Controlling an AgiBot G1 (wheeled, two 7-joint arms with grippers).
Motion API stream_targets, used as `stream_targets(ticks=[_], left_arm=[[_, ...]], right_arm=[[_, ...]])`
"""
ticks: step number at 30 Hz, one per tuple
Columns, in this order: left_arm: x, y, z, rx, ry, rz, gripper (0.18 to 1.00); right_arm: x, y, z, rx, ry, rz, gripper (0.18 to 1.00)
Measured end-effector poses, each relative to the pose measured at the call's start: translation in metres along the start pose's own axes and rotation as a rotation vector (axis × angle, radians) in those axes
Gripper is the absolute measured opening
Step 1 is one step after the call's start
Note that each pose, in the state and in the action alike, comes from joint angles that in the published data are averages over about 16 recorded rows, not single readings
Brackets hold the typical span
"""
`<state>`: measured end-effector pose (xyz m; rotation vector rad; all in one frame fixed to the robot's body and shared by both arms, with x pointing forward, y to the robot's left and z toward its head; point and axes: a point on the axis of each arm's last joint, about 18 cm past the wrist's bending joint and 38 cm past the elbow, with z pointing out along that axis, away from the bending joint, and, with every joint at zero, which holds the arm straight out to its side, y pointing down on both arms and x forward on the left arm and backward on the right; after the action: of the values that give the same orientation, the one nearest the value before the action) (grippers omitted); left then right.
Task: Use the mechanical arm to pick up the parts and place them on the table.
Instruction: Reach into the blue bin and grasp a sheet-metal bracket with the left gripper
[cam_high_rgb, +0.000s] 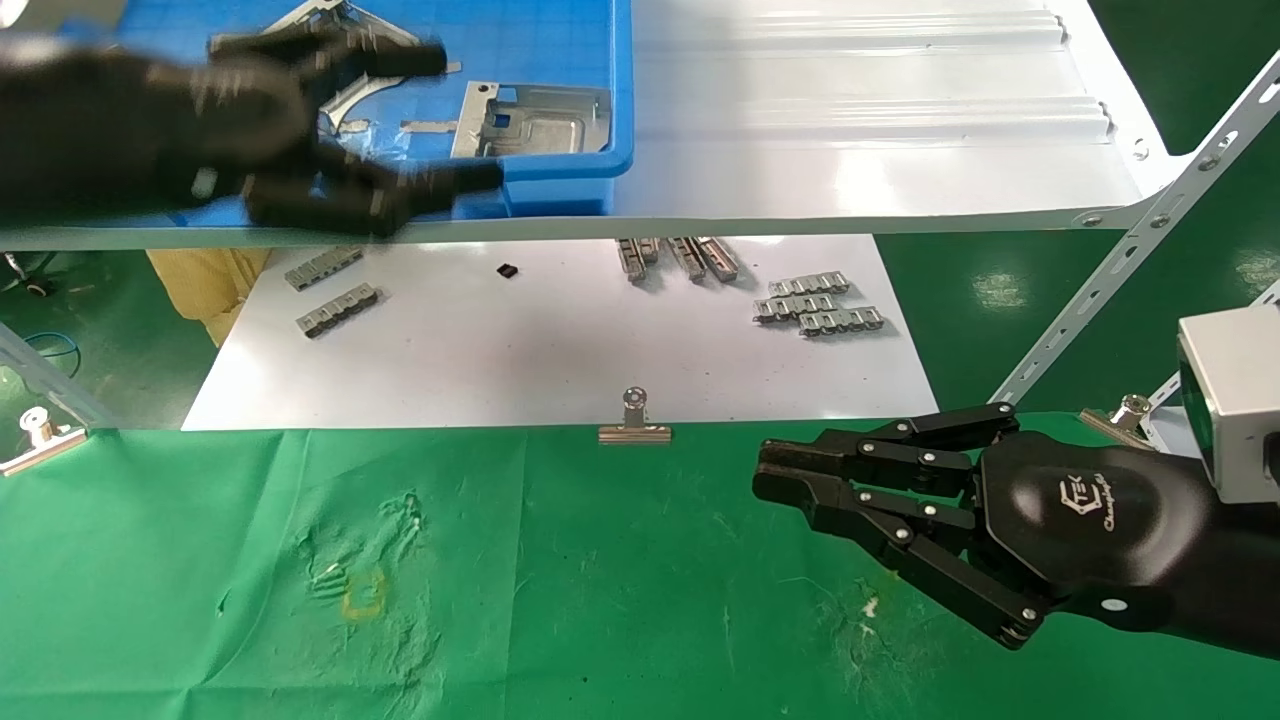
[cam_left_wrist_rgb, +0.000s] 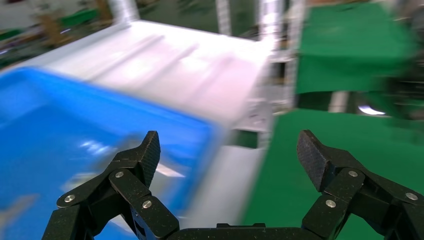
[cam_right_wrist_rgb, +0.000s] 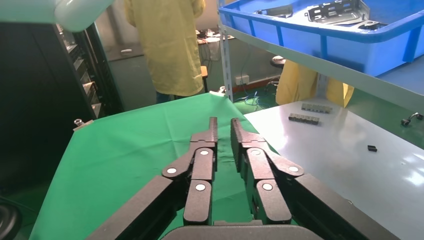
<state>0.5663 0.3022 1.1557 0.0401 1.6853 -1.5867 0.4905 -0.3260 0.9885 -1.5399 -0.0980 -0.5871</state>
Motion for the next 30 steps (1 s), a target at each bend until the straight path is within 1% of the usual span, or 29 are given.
stream_targets(ticks=[5,9,13,18,21,24,28,30], left_arm=[[-0.053,-0.008,0.020,-0.059,-0.155,-0.025,1.001],[-0.087,-0.005,0.026,-0.114,-0.284,-0.037,1.001],[-0.111,0.003,0.024,-0.170,-0.396,-0.042,1.001],[-0.131,0.014,0.015,-0.220,-0.503,-0.044,0.998],[-0.136,0.020,0.009,-0.242,-0.537,-0.046,0.994],[-0.138,0.025,0.006,-0.259,-0.545,-0.049,0.983],[-0.134,0.028,0.003,-0.272,-0.521,-0.055,0.964],[-0.131,0.029,0.002,-0.276,-0.498,-0.058,0.942]], right_arm=[[0.000,0.000,0.000,0.000,0.000,0.000,0.255],[0.000,0.000,0.000,0.000,0.000,0.000,0.224],[0.000,0.000,0.000,0.000,0.000,0.000,0.203],[0.000,0.000,0.000,0.000,0.000,0.000,0.197],[0.000,0.000,0.000,0.000,0.000,0.000,0.204],[0.000,0.000,0.000,0.000,0.000,0.000,0.218],[0.000,0.000,0.000,0.000,0.000,0.000,0.249],[0.000,0.000,0.000,0.000,0.000,0.000,0.269]])
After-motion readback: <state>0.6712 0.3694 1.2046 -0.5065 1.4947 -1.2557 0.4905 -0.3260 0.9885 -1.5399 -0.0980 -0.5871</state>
